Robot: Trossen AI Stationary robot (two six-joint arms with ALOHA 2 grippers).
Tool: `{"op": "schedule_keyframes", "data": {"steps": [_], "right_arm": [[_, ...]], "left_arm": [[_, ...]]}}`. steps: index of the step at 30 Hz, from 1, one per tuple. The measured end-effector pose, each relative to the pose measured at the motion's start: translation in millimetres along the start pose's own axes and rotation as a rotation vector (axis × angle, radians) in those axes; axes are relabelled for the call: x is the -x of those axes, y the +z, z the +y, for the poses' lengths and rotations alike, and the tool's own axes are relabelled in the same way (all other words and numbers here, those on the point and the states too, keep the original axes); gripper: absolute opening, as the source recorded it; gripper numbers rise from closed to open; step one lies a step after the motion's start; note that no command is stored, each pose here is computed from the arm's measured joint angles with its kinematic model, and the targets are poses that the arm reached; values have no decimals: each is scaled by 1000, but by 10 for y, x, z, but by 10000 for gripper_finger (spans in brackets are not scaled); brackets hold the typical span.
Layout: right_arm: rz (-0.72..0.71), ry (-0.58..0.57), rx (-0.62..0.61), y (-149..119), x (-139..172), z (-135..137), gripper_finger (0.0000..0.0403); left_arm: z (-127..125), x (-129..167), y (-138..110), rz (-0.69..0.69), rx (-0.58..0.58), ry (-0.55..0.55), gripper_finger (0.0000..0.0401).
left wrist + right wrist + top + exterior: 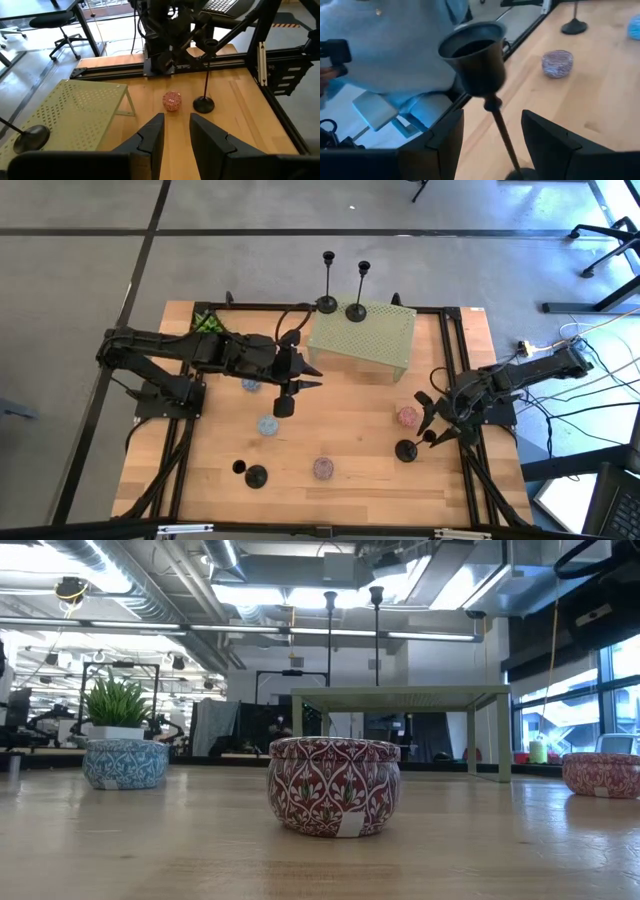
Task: Pick & Place candle stick holders
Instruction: Put the black candle holder on the shelf
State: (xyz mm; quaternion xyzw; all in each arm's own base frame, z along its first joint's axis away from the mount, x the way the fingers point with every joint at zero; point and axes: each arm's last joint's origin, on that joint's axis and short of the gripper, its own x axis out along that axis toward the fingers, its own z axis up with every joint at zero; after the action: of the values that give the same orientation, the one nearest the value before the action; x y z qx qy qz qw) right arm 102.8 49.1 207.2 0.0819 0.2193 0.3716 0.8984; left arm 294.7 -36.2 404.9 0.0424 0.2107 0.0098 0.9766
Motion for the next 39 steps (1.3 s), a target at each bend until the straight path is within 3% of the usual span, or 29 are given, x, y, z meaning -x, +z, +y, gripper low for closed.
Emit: {"op": "schedule_keyframes", "data": {"steps": [8, 12, 20, 24, 34, 39], "right_arm": [[-20, -22, 68, 71, -223, -38, 190], [-9, -109, 105, 66, -282, -80, 152], [33, -109, 89, 34, -337, -108, 46], [17, -151, 91, 47, -337, -119, 27], [-334, -425, -9, 326, -281, -152, 25], [-495, -560, -32, 498, -207, -142, 25]], "left_arm": [[0, 0, 0, 0, 0, 1, 88], [0, -1, 0, 0, 0, 0, 88], [0, -1, -1, 0, 8, 0, 88], [0, -1, -1, 0, 8, 1, 88], [0, -1, -7, 7, 14, 2, 88], [43, 121, 28, -21, 2, 79, 84]]}}
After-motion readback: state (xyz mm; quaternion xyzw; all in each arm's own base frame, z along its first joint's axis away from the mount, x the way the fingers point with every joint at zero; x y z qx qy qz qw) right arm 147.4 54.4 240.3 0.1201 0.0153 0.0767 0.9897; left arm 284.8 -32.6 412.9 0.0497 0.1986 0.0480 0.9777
